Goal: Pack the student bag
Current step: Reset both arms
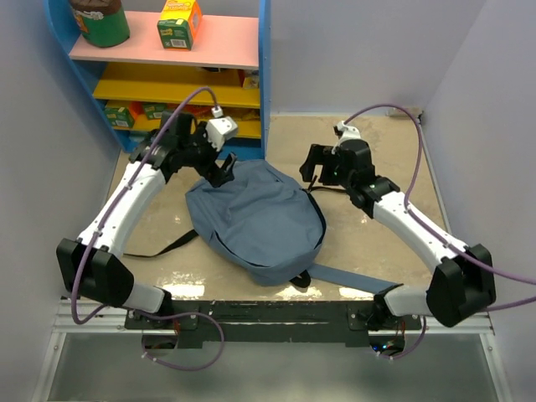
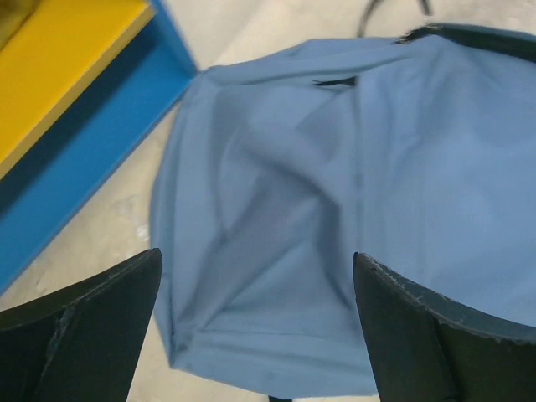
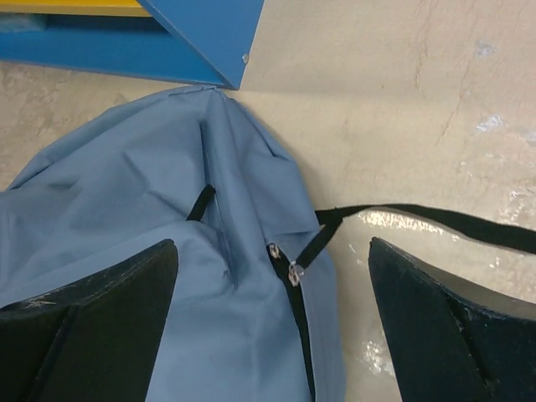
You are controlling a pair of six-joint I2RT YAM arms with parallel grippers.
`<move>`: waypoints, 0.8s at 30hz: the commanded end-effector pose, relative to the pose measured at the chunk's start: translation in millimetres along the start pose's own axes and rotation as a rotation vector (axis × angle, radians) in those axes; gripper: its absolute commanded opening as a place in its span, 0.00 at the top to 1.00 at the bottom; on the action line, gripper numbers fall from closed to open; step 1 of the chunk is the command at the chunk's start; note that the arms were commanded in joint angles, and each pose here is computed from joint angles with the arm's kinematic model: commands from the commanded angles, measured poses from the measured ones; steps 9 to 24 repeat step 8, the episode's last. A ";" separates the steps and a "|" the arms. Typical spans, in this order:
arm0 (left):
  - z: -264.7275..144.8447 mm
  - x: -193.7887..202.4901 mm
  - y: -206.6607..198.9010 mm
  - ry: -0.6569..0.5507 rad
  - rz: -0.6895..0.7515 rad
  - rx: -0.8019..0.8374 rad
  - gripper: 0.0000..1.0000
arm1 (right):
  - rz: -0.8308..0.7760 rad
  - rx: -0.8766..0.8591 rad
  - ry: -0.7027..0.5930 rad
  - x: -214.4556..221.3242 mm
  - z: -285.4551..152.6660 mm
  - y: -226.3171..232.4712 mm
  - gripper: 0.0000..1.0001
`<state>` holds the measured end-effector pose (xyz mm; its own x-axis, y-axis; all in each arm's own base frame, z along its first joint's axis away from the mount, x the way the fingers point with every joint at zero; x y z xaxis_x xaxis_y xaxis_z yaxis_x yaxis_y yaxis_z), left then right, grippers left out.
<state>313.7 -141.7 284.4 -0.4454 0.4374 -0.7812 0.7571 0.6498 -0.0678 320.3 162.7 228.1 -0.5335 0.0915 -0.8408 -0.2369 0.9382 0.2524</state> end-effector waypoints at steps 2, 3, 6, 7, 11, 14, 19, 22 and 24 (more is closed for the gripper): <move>-15.3 26.8 27.7 -0.083 -0.112 -0.150 0.00 | -0.015 -0.023 -0.035 -1.9 -26.5 -0.9 0.01; -17.4 37.4 32.5 -0.097 -0.118 -0.177 0.00 | -0.026 -0.022 -0.042 -2.6 -29.4 -1.9 0.01; -19.5 54.7 34.0 -0.104 -0.111 -0.201 0.00 | -0.044 -0.022 -0.105 -7.9 -40.0 -2.9 0.01; -20.0 58.0 36.7 -0.113 -0.118 -0.227 0.00 | -0.051 -0.028 -0.109 -7.1 -41.9 -3.0 0.01; -19.2 63.5 38.1 -0.135 -0.129 -0.243 0.00 | -0.054 -0.035 -0.134 -11.4 -46.8 -2.3 0.01; -19.2 63.5 38.1 -0.135 -0.129 -0.243 0.00 | -0.054 -0.035 -0.134 -11.4 -46.8 -2.3 0.01; -19.2 63.5 38.1 -0.135 -0.129 -0.243 0.00 | -0.054 -0.035 -0.134 -11.4 -46.8 -2.3 0.01; -19.2 63.5 38.1 -0.135 -0.129 -0.243 0.00 | -0.054 -0.035 -0.134 -11.4 -46.8 -2.3 0.01; -19.2 63.5 38.1 -0.135 -0.129 -0.243 0.00 | -0.054 -0.035 -0.134 -11.4 -46.8 -2.3 0.01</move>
Point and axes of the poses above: each gripper's point midway between its finger pads, its own z axis out along the fingers, its own y axis along the line the jaws close on, x = y × z, the point moved 7 cm from there along -z, back along the fingers, and after that the axes turned 7 degrees about -z, right-handed, at the moved point
